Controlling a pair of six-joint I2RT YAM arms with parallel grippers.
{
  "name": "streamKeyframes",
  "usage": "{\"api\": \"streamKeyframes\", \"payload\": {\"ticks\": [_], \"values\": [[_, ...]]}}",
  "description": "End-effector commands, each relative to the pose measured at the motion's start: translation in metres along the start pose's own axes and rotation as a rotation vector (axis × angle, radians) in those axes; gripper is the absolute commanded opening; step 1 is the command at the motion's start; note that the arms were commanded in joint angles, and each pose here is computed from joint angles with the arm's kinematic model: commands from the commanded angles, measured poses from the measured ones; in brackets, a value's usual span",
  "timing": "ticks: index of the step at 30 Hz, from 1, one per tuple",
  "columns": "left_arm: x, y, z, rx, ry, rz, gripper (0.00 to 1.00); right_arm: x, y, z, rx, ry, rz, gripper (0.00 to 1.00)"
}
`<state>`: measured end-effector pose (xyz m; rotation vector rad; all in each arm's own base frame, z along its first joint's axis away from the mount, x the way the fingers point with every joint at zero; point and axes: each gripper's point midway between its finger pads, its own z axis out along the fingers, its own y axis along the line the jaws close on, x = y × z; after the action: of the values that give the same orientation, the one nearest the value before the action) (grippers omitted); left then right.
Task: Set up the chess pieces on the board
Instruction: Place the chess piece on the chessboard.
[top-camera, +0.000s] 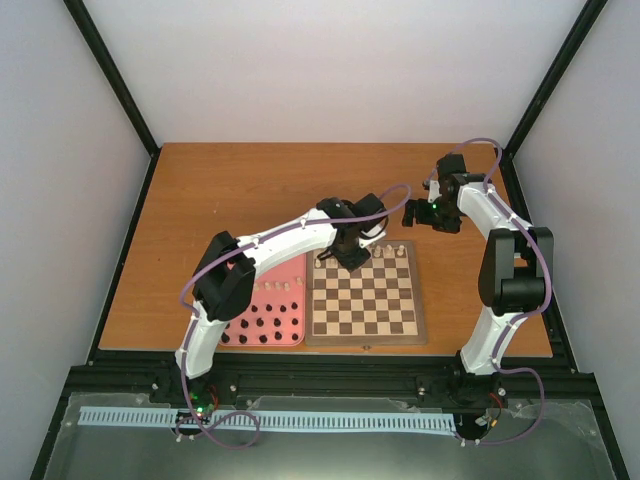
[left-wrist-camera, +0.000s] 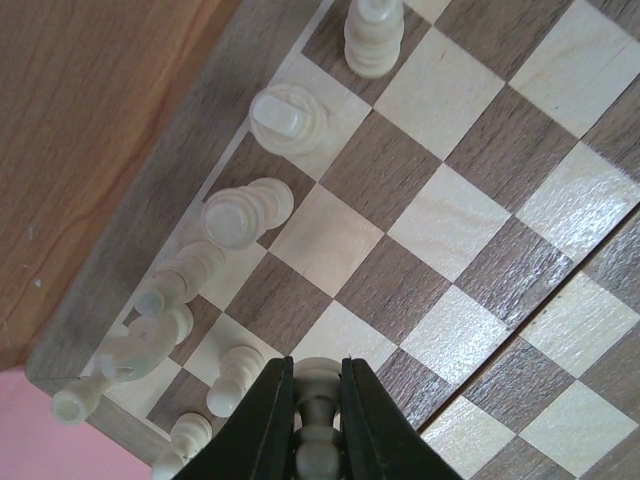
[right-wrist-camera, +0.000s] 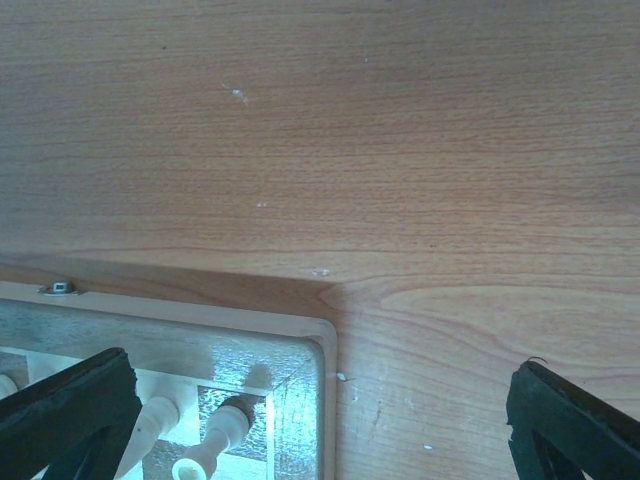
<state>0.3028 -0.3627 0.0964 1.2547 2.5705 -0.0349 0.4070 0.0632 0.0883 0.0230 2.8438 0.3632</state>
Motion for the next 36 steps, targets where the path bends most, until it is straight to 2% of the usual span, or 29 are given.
{"api": "streamKeyframes", "payload": {"ticks": [1,36], "values": [[0.001,-0.005,0.010,-0.006,-0.002,0.035,0.13,-0.011,-0.006,-0.006,0.029,-0.039,0.009,1.00],[0.008,0.008,0.034,-0.096,0.005,0.030,0.13,-0.006,-0.006,-0.001,0.018,-0.024,0.004,1.00]]}}
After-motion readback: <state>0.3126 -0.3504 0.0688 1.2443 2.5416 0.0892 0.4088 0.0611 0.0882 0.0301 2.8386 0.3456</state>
